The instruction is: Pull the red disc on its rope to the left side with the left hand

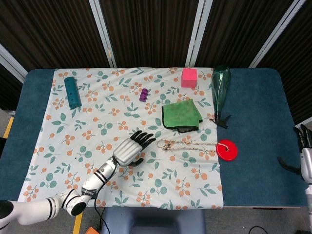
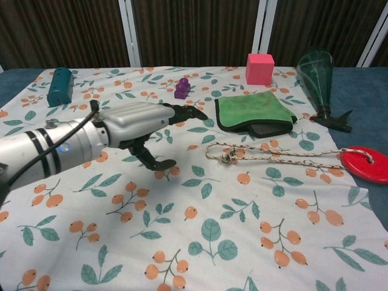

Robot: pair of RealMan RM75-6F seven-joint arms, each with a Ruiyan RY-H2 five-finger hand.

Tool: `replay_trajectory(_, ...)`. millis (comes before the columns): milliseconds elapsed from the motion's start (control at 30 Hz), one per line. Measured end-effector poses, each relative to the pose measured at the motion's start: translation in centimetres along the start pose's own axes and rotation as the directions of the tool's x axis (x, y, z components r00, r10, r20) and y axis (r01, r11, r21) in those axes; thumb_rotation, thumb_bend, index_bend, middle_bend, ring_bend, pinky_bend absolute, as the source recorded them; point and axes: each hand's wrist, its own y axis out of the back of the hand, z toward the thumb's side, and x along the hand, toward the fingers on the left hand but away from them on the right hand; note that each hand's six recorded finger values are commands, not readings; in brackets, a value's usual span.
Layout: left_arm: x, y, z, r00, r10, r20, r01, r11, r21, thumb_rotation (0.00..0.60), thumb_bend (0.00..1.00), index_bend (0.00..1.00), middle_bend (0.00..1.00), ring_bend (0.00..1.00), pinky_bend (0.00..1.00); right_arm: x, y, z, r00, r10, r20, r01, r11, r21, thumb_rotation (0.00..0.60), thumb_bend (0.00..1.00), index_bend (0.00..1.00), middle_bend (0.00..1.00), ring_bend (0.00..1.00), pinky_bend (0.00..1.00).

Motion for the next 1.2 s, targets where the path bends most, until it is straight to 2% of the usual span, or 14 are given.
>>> replay_trajectory(467, 4.9, -1.5, 2.9, 0.996, -0.079, 0.051, 0.075, 0.995, 0.072, 0.6, 0.39, 0.0, 0.0, 0.0, 0.06, 0.2, 0.3, -1.4, 0.999, -0.009, 0.032, 0.009, 1.0, -0.012, 0.6, 0.34, 0.0, 0.0, 0.0, 0.0)
replay_trajectory(833, 6.6, -2.4, 2.8, 0.989, -0.142, 0.03, 0.135, 0.978, 0.159, 0.6, 0.39, 0.05, 0.0, 0.0, 0.05, 0.1, 0.2, -2.1, 0.999, -0.011, 0.049, 0.012, 1.0, -0.018, 0.6, 0.34, 0.0, 0.0, 0.0, 0.0)
replay_trajectory(1133, 6.7, -2.4, 1.9, 0.984, -0.179, 0.004, 0.175, 0.966, 0.191, 0.6, 0.42, 0.3, 0.0, 0.0, 0.05, -0.2, -0.1, -2.1, 0.998, -0.003, 0.055, 0.004, 1.0, -0.016, 0.6, 0.34, 0.0, 0.0, 0.0, 0.0)
replay_trajectory(1200, 6.6, -2.3, 1.8, 0.981, -0.192, 0.0, 0.189, 0.963, 0.194, 0.6, 0.43, 0.33, 0.0, 0.0, 0.05, -0.3, -0.1, -2.0, 0.999, -0.003, 0.054, 0.004, 1.0, -0.015, 0.6, 0.34, 0.0, 0.0, 0.0, 0.0)
